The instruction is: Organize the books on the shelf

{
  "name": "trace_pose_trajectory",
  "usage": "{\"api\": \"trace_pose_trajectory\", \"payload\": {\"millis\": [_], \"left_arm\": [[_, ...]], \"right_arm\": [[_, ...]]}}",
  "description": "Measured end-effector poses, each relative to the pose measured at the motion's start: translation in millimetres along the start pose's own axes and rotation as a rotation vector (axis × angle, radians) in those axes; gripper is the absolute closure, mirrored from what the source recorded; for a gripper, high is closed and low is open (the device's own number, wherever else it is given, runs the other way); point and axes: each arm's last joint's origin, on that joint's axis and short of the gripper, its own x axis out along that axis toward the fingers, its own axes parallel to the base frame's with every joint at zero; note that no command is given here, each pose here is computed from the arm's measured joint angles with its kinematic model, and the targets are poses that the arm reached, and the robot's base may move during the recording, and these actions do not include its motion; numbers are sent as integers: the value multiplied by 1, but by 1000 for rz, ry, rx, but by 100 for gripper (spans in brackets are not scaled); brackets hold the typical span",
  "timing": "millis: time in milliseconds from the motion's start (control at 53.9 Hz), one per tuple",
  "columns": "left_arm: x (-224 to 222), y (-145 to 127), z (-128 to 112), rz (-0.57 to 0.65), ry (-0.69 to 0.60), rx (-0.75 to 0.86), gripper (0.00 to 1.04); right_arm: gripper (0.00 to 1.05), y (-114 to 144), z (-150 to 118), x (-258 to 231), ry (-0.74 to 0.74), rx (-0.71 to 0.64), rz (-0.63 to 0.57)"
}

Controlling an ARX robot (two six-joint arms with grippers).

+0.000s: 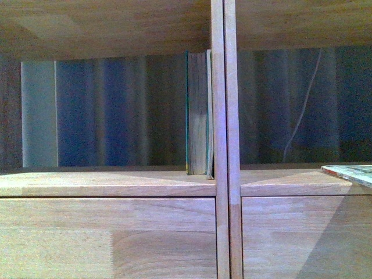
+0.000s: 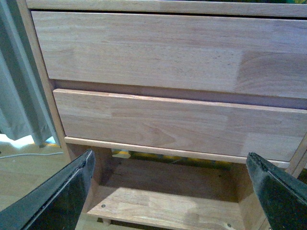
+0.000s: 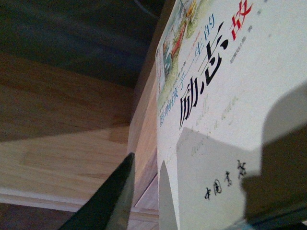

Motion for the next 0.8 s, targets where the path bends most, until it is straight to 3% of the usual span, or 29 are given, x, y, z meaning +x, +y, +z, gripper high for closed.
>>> {"api": "trace_pose_trajectory", "payload": {"millis": [148,260,371,445,556,797], "left_arm": [[0,0,0,0,0,0,7],[0,0,0,0,0,0,7],[0,0,0,-2,0,0,7],[6,2,13,-261,-118,-45,7],[14,15,27,-485,-195,-19,7],[62,48,66,-441,-280,-35,7]], "right_arm": [[84,4,-6,2,-4,4,14],[97,4,-8,1,-3,9,21],[97,5,-8,-3,6,6,48],[97,10,-7,-11,21,-14,95],[97,30,-2,-29,47,-91,212],[97,81,2,-81,80,-387,476]]}}
